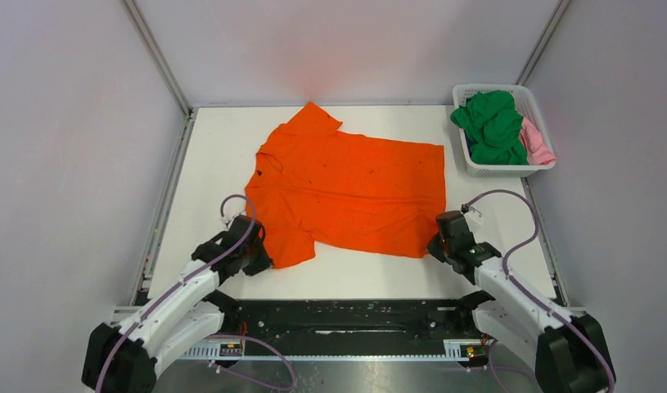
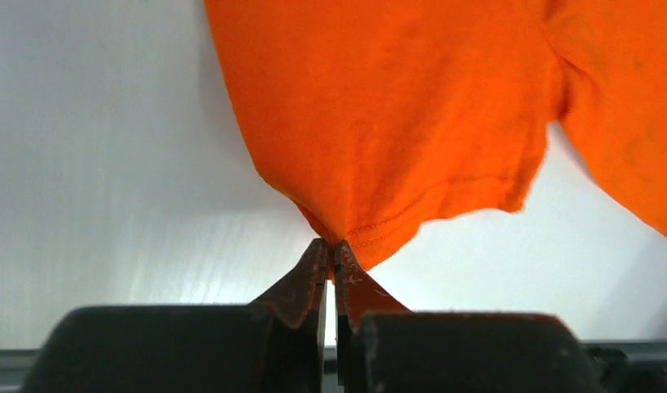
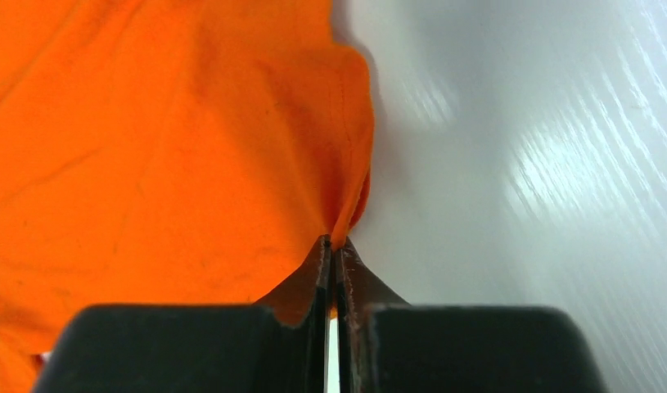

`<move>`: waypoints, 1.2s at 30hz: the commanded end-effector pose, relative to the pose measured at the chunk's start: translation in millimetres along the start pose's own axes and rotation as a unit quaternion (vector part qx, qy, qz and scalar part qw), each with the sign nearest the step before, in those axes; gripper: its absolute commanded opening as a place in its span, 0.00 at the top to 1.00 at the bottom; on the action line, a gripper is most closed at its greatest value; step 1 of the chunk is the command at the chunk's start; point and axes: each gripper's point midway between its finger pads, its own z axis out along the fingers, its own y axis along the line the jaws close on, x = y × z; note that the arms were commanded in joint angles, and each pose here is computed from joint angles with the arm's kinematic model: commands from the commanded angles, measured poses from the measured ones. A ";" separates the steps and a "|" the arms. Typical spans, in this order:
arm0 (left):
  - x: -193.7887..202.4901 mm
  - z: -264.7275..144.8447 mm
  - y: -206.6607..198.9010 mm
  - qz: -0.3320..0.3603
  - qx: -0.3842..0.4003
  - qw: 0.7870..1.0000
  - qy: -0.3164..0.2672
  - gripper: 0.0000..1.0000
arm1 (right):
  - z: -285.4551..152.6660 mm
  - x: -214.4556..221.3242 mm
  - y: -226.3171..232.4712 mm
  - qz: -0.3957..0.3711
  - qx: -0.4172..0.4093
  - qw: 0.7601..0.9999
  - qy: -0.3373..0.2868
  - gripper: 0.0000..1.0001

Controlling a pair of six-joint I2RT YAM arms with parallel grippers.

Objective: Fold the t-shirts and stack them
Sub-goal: Grab the side of the flattened tshirt closest away from the robot with both arms

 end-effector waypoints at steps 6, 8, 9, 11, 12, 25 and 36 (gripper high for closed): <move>43.4 -48.1 -0.3 -0.052 0.050 0.996 0.055 1.00 | -37.2 44.1 -30.8 0.007 -0.016 0.997 0.077 1.00; 47.0 -53.9 9.3 -0.070 0.048 0.995 0.045 1.00 | -43.4 46.2 -33.2 0.011 -0.018 0.996 0.081 1.00; 46.0 -55.8 7.4 -0.080 0.063 0.994 0.037 1.00 | -45.2 46.7 -33.6 0.012 -0.020 0.996 0.081 1.00; 42.2 -60.3 -2.5 -0.087 0.105 0.990 0.023 1.00 | -47.3 47.8 -32.8 0.011 -0.026 0.996 0.084 1.00; 40.5 -62.1 -6.8 -0.088 0.119 0.989 0.019 1.00 | -47.8 48.3 -31.5 0.010 -0.029 0.996 0.086 1.00; -10.1 -68.5 -81.2 -0.032 0.182 0.982 -0.022 1.00 | -55.5 20.7 -5.0 -0.010 -0.060 0.997 0.053 1.00; -94.9 -69.1 -111.8 -0.022 0.135 0.983 -0.125 1.00 | -59.5 -25.4 7.6 -0.033 -0.031 0.999 0.000 0.99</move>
